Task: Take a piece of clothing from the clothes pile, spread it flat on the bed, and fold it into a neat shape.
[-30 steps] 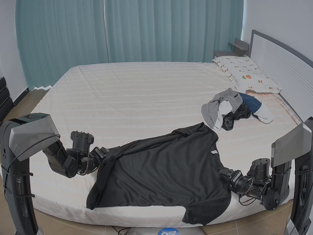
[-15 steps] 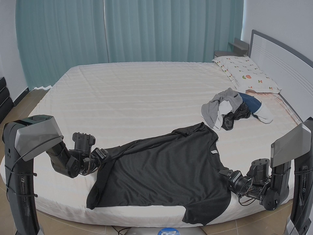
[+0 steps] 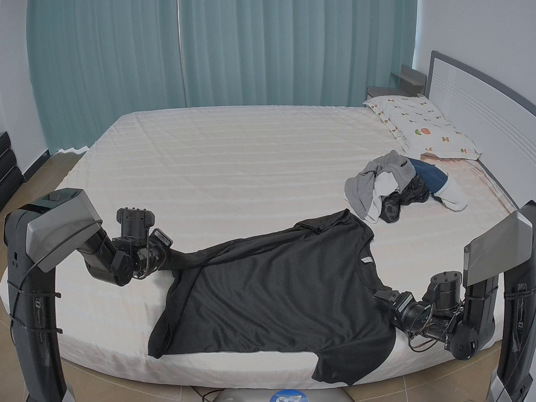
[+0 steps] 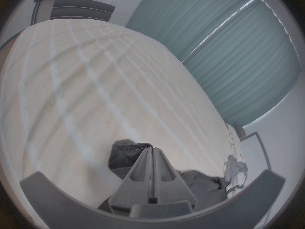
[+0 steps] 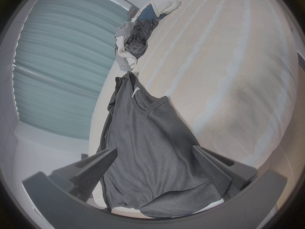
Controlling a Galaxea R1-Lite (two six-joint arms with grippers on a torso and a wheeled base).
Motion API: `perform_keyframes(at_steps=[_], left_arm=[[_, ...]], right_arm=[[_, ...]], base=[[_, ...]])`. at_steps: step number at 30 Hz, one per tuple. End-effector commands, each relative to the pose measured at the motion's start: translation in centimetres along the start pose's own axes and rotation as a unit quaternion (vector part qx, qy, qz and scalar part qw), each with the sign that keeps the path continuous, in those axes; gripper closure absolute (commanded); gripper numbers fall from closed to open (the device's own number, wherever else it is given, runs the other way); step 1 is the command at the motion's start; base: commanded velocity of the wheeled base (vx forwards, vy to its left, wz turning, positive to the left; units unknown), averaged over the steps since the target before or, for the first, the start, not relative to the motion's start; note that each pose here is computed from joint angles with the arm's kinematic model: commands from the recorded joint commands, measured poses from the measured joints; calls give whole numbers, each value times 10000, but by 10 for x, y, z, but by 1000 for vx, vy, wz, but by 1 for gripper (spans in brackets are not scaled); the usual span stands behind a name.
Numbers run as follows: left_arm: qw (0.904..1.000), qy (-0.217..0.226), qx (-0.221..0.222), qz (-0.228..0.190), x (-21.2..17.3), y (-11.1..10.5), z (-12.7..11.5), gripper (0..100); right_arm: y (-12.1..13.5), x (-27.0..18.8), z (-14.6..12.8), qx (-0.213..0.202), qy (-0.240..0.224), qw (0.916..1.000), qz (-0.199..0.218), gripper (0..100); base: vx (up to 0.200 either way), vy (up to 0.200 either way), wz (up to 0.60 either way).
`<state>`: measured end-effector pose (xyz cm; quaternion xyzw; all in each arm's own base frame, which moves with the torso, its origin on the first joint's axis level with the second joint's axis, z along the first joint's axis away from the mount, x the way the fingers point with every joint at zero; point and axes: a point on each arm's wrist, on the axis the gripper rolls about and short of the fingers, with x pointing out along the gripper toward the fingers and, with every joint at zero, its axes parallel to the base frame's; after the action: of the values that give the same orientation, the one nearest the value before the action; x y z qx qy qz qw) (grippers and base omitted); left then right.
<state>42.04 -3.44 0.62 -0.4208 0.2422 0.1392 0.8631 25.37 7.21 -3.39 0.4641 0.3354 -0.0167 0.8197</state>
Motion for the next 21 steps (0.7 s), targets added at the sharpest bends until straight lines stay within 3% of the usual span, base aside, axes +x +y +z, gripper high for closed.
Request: perform_keyframes(at_steps=[1, 6, 13, 21], left_arm=[[9989, -393, -209, -133, 17, -1, 27, 100], [9947, -846, -346, -466, 42, -12, 56, 100], [9903, -1132, -354, -726, 66, -23, 61, 100], [9874, -1424, -328, -612, 85, -33, 74, 100]], right_arm=[[1, 0, 0, -6, -21, 10000, 38, 0], [1, 0, 0, -2, -27, 10000, 35, 0], [1, 0, 0, -2, -20, 10000, 38, 0], [1, 0, 0, -6, -21, 10000, 38, 0]], base=[[0, 0, 0], [0, 0, 0], [0, 0, 0], [0, 0, 0]])
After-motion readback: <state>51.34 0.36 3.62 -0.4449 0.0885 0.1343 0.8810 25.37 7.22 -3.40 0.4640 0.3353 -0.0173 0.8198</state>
